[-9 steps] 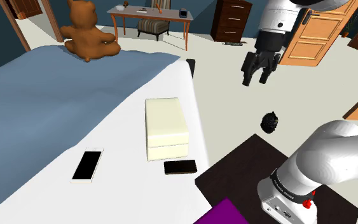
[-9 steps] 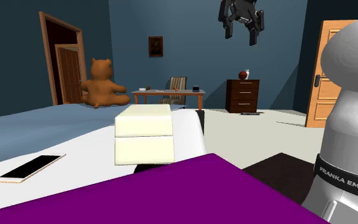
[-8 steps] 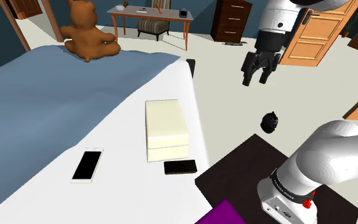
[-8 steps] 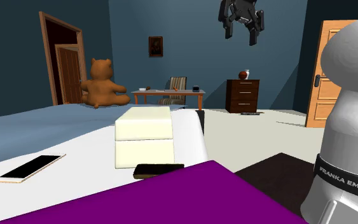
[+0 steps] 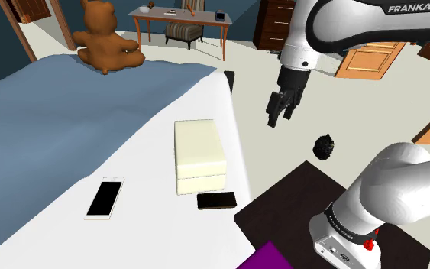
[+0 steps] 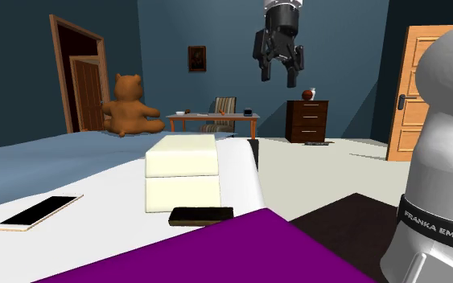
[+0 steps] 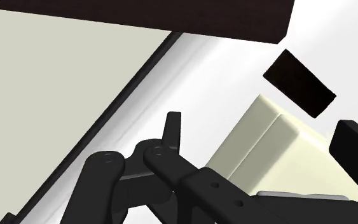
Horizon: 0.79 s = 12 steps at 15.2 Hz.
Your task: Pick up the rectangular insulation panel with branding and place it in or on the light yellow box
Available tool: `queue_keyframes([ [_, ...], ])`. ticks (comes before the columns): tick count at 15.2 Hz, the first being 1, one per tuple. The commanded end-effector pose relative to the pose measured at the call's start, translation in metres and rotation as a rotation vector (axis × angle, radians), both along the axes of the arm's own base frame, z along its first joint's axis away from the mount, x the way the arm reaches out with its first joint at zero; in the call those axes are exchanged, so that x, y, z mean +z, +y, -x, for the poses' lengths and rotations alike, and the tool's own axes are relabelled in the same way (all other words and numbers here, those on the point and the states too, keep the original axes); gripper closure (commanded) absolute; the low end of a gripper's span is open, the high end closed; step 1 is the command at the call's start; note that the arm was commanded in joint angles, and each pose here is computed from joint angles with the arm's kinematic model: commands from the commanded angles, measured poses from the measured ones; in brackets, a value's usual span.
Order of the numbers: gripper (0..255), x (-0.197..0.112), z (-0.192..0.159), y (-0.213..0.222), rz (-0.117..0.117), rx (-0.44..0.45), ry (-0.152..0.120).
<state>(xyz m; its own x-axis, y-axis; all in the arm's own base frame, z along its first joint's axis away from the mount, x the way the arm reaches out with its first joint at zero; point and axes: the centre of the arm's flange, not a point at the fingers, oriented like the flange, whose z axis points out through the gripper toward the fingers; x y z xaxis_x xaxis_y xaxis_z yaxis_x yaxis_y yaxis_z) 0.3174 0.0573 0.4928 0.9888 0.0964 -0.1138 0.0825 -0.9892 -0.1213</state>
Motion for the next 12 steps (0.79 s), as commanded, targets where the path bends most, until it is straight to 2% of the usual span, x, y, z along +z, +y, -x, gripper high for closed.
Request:
queue_keyframes([
  [1, 0, -0.020, -0.006, 0.015, 0.001, 0.066, -0.016],
  [12, 0, -0.130, -0.017, 0.112, 0.005, 0.420, -0.090],
])
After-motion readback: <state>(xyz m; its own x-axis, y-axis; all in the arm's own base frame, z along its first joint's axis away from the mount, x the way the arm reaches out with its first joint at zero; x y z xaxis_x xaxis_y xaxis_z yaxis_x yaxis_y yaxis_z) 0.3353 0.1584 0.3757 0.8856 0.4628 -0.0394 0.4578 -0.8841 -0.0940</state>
